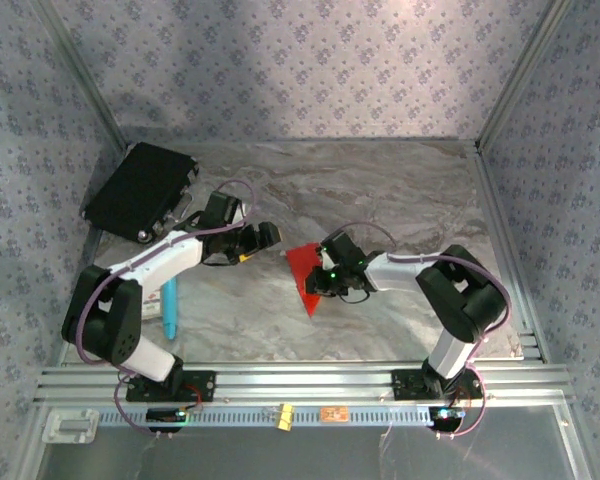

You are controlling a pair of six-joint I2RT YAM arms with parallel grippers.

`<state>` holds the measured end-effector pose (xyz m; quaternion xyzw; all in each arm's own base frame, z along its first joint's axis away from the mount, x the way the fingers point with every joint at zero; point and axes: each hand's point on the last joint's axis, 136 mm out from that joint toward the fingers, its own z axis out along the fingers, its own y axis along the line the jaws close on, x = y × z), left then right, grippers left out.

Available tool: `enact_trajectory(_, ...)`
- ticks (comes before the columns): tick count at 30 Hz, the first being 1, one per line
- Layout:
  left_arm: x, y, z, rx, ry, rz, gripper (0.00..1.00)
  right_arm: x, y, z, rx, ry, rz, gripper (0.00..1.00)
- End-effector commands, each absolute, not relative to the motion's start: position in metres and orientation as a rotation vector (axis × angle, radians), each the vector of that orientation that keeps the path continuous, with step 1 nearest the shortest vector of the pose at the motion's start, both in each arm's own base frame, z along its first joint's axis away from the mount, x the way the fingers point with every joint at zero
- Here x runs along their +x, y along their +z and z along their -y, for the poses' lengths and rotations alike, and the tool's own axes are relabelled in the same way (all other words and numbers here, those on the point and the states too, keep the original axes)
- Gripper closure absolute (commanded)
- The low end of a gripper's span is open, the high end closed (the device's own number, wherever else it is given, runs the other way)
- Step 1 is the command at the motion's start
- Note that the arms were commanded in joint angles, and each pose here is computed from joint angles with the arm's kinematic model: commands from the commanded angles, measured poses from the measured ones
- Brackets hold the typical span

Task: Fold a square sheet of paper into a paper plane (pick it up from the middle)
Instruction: Turn over the paper at the center of the table.

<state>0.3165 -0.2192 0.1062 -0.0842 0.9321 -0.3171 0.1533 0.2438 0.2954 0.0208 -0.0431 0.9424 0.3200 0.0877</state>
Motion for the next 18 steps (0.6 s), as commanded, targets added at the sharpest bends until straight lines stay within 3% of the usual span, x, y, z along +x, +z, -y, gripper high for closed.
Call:
enact_trajectory(1, 0.315, 0.106, 0.230, -0.202, -0.961, -2.674, 0.12, 0.241, -0.003, -0.280, 0.123, 0.824, -2.881, 0.87)
enact_trajectory(6, 0.314, 0.103, 0.240, -0.178, -1.006, -2.692, 0.21, 0.236, -0.009, -0.278, 0.413, 0.757, -2.853, 0.87)
enact_trajectory(11, 0.311, 0.101, 0.249, -0.156, -1.033, -2.706, 0.33, 0.239, -0.008, -0.290, 0.722, 0.939, -2.680, 0.86)
enact_trajectory(18, 0.310, 0.102, 0.254, -0.132, -1.056, -2.713, 0.52, 0.256, 0.047, -0.320, 0.500, 1.219, -2.508, 0.79)
